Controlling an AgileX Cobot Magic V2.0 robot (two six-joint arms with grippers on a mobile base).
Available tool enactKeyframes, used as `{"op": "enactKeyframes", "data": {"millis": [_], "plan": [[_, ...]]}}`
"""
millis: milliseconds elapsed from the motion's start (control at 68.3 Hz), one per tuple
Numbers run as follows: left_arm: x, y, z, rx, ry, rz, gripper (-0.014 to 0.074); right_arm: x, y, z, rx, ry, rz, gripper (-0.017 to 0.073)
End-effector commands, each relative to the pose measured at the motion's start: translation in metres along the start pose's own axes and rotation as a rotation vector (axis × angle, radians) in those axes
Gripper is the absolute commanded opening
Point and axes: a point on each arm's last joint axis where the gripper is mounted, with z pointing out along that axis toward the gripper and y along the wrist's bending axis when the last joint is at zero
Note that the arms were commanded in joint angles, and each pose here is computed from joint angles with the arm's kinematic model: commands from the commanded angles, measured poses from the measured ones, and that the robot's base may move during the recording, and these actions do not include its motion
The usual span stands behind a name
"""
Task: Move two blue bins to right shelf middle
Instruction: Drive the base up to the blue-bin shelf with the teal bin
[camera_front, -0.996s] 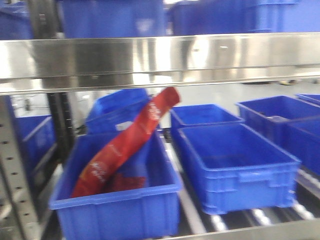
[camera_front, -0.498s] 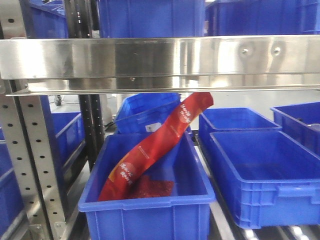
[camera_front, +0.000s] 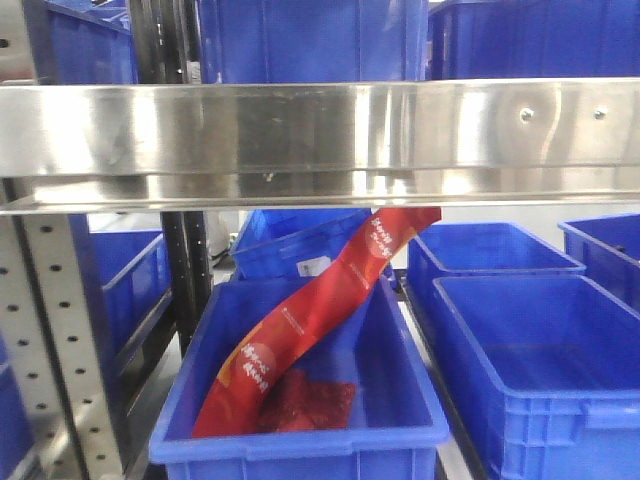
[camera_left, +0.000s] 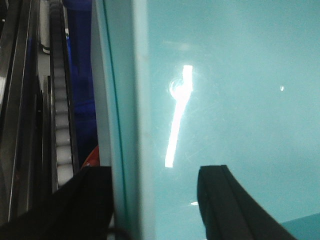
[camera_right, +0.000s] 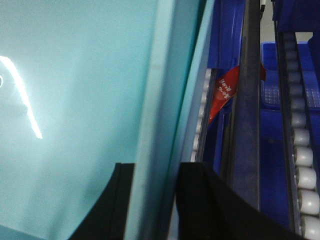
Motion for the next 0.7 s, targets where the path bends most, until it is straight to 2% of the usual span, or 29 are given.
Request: {"op": "enactKeyframes", "data": {"millis": [0,688], "plan": [[-0.0096,-0.0035,-0.0181,0.024,-0.090,0.042,-0.0111,-0.0119,-0.0060,-0.0085,0.046,-0.112,-0.027,-0.0155],[-0.0096,-0.0035,-0.0181,0.024,-0.090,0.042,-0.0111,-0.0119,-0.0060,-0.0085,0.046,-0.112,-0.027,-0.0155]]}}
